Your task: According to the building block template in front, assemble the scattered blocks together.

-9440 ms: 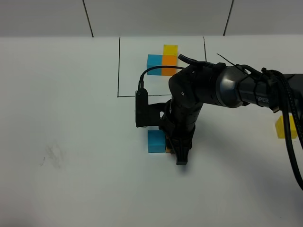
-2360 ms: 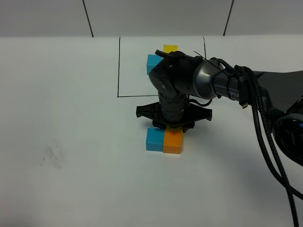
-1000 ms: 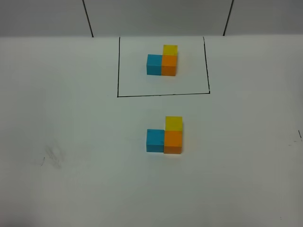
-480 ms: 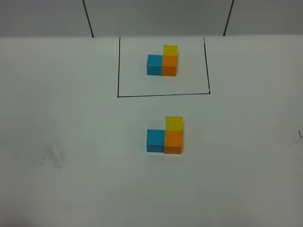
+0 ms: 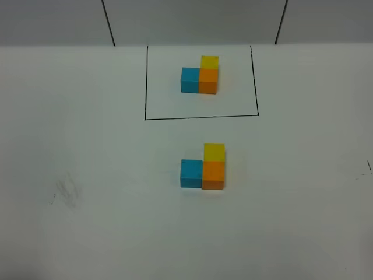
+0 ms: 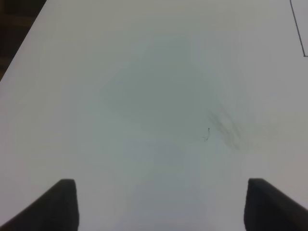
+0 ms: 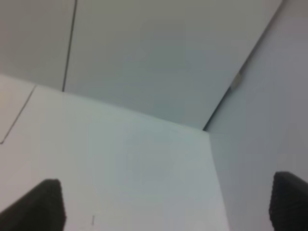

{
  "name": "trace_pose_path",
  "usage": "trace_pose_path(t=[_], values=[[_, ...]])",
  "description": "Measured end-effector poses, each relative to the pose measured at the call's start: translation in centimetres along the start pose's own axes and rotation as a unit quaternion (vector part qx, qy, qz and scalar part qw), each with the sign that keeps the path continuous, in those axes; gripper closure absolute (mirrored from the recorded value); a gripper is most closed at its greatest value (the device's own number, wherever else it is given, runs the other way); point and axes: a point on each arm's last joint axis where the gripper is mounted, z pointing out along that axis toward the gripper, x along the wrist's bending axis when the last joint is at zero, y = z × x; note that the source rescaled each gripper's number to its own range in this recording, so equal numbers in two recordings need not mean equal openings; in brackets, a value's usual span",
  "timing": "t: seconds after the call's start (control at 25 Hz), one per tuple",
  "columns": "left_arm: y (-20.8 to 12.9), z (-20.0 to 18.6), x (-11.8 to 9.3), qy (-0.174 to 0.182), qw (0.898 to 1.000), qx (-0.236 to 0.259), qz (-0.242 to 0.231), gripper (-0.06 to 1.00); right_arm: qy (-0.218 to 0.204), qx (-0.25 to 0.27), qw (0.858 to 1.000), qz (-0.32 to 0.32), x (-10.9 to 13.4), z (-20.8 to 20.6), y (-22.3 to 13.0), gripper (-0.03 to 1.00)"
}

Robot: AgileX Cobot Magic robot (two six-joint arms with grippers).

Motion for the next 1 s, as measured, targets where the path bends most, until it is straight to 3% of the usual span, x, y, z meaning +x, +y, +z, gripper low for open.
trace_pose_path(t=[0.16,0.48,0.68,1.0], values=[[0.0,0.0,0.0,0.000,1.000,0.000,0.000,0.35,0.020,-0.002,1.000,0.019,1.6,0.3,-3.8,0.18],[0.0,0.0,0.0,0.000,1.000,0.000,0.000,0.35,0.061,0.091,0.990,0.088,3.8,3.8,-7.9,0.18],[0.0,0.0,0.0,0.000,1.000,0.000,0.000,0.35,0.065,0.125,0.986,0.093,4.1,4.2,-8.9,0.18],[0.0,0.0,0.0,0.000,1.000,0.000,0.000,0.35,0.066,0.126,0.985,0.094,4.1,4.2,-8.9,0.18]])
